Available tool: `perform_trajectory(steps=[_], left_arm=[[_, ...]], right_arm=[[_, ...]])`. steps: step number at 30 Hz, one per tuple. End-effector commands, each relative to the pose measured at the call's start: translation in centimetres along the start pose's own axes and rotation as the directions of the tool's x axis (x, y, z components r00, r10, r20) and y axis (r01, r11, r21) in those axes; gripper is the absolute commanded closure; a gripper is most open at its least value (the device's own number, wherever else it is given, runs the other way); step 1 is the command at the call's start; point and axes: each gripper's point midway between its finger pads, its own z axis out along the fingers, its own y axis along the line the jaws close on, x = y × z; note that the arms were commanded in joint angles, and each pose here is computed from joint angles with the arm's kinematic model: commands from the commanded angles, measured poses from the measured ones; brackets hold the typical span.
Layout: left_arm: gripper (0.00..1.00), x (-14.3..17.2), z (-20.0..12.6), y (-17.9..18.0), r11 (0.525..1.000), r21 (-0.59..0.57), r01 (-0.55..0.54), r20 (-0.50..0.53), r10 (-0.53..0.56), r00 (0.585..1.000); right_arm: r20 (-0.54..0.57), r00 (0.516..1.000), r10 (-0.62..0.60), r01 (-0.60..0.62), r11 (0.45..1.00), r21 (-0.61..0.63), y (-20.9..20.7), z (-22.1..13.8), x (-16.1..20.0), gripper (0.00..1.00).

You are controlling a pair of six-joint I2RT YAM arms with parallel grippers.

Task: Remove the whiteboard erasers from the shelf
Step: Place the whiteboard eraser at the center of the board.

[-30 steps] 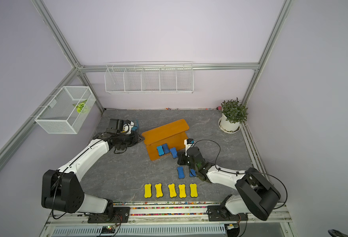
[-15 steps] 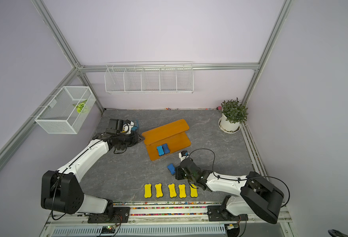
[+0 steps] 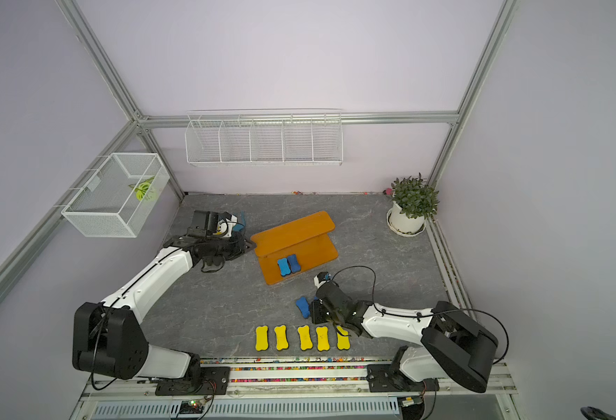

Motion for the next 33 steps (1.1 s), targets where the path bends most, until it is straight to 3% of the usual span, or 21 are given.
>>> perform_trajectory(steps=[1,9,33], left_arm=[[0.68,0.0,-0.4,-0.4,1.000,0.016,-0.008,0.004,0.008,1.000],[0.67,0.0,-0.3,-0.3,1.000,0.012,-0.007,0.003,0.007,1.000],[0.68,0.0,-0.2,-0.1,1.000,0.005,-0.003,0.004,0.003,1.000]], right_arm=[[-0.039,0.999,-0.010,0.010,1.000,-0.001,0.3,-0.5,0.8,0.75],[-0.077,0.997,-0.026,0.024,0.999,-0.033,1.2,-0.2,1.2,0.69],[-0.109,0.992,-0.059,0.051,0.996,-0.078,2.4,0.4,1.7,0.68]])
